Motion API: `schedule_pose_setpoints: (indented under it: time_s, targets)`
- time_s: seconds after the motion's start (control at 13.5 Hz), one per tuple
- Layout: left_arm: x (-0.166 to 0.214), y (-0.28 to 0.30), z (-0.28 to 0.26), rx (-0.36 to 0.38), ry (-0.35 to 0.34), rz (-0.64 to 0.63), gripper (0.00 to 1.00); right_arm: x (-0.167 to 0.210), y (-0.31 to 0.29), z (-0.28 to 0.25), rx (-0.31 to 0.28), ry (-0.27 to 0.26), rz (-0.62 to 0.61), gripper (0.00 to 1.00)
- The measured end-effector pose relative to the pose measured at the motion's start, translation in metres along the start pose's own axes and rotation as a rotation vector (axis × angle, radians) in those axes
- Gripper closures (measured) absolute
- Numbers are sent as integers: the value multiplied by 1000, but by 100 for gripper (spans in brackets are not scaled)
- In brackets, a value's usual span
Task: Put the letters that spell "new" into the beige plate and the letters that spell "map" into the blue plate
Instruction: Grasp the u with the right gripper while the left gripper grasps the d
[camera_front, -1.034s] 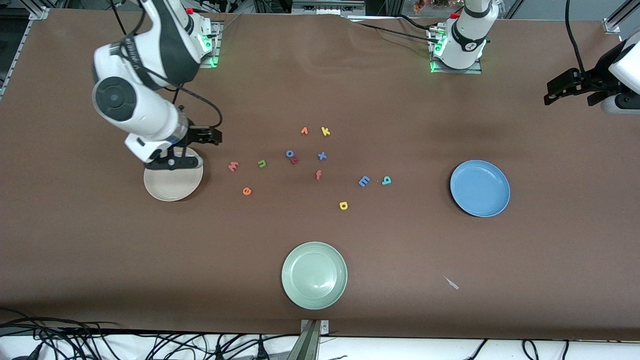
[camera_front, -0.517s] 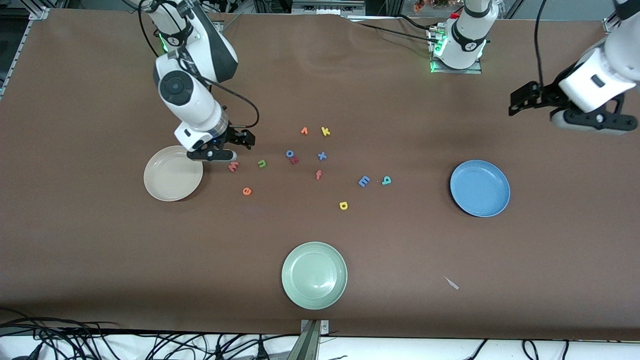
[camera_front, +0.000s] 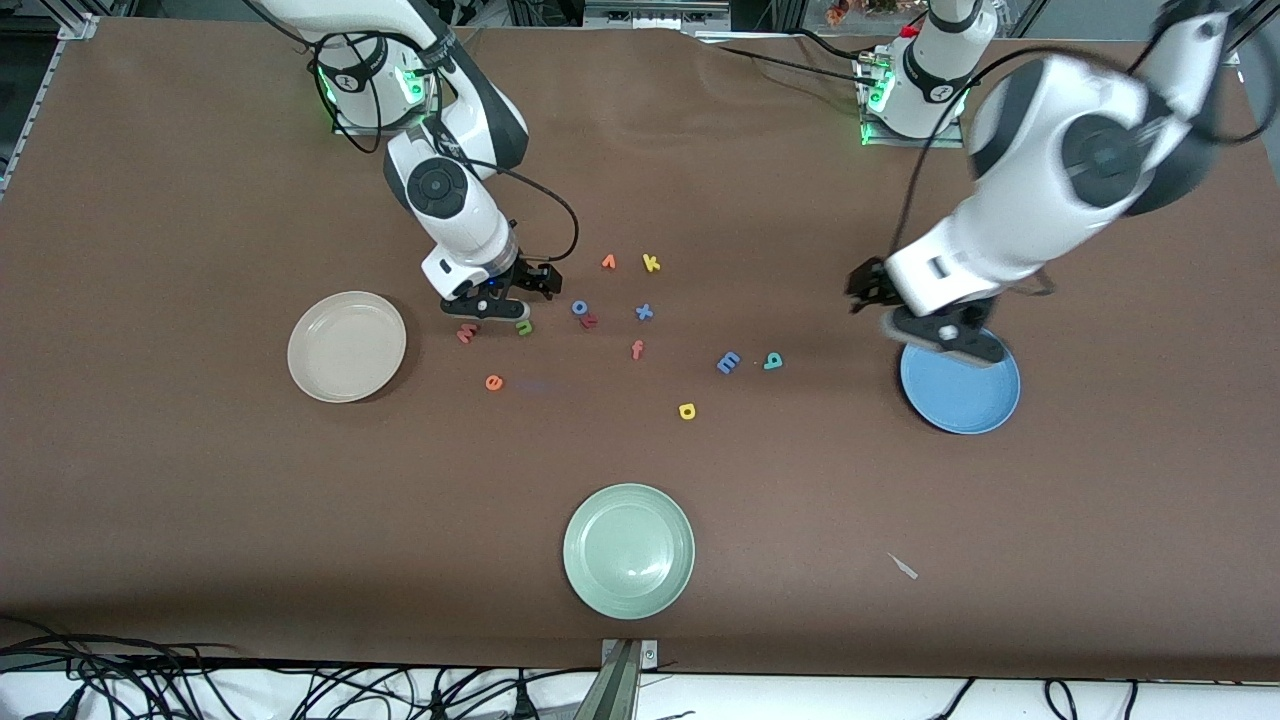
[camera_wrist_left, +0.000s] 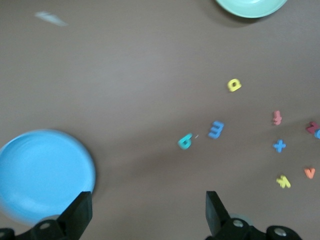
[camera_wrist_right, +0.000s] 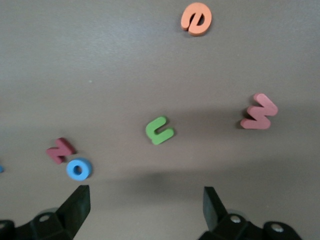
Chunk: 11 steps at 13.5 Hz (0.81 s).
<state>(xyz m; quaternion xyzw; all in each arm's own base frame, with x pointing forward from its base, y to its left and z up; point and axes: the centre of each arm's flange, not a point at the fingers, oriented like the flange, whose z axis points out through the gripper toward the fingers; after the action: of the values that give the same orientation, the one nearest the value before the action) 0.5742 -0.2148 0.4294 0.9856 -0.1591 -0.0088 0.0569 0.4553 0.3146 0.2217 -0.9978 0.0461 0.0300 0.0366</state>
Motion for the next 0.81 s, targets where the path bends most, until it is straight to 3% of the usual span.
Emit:
schedule_pose_setpoints:
  time_s: [0.22, 0.44, 0.74, 0.81]
  targets:
    - [7, 35, 75, -1, -56, 59, 0, 9, 9, 21, -20, -2, -1, 0]
    - [11, 24, 144, 15, -134, 36, 0, 23, 5, 32, -14, -4, 8, 0]
    - [32, 58, 172, -77, -120, -11, 0, 36, 1, 35, -4, 1, 15, 6]
    - [38, 71, 179, -84, -98, -13, 0, 37, 1, 36, -4, 1, 17, 13]
